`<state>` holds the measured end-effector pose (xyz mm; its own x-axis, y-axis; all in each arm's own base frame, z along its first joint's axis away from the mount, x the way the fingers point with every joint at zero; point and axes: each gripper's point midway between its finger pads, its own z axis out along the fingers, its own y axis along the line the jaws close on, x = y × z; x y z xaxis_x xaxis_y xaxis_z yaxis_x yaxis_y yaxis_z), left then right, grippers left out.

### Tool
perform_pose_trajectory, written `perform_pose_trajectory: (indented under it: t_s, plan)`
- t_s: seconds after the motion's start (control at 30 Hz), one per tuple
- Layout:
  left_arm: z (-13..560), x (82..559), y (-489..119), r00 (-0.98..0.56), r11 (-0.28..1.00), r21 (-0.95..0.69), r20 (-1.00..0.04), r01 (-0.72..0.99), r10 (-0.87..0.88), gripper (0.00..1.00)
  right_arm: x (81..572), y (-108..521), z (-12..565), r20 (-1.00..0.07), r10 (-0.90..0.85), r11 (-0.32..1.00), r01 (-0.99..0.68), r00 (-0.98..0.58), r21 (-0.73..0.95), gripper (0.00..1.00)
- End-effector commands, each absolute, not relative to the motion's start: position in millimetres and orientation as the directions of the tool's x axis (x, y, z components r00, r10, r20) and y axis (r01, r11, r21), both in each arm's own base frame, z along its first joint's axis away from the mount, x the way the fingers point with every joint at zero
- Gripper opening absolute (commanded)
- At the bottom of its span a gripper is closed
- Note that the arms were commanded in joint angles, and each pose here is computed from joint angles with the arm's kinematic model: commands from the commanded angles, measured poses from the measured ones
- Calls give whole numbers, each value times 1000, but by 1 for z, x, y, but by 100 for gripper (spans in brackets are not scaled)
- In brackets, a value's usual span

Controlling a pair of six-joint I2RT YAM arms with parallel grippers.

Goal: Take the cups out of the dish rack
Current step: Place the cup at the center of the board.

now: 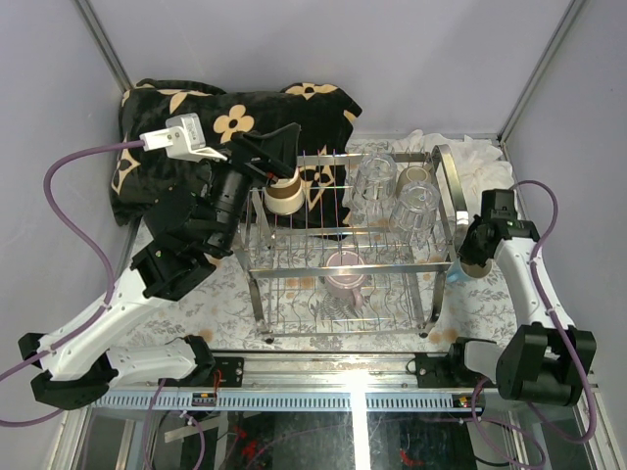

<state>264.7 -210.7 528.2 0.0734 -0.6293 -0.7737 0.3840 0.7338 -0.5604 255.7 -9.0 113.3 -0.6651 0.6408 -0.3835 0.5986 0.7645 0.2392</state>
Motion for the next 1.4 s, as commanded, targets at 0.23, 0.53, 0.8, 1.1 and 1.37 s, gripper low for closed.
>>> perform_pose_trajectory:
  t_s: [0.23, 0.53, 0.8, 1.1, 1.37]
  plan:
    - [539, 261, -197, 96, 724, -573, -755, 385, -649, 92, 264, -5, 105, -364, 599, 800, 547, -713, 247, 0]
    - [535, 263, -196, 91, 725, -575, -757, 379, -647, 92, 263, -3, 92, -317, 582, 813, 538, -749, 223, 0]
    - [532, 264, -192, 91, 726, -580, -755, 371, -650, 93, 262, 0, 76, -268, 578, 816, 539, -771, 211, 0]
    - [537, 265, -190, 99, 727, -579, -753, 370, -650, 93, 273, 5, 90, -309, 593, 804, 526, -744, 277, 31]
    - [541, 269, -196, 101, 734, -566, -762, 376, -639, 93, 279, 6, 122, -358, 595, 803, 506, -720, 315, 44]
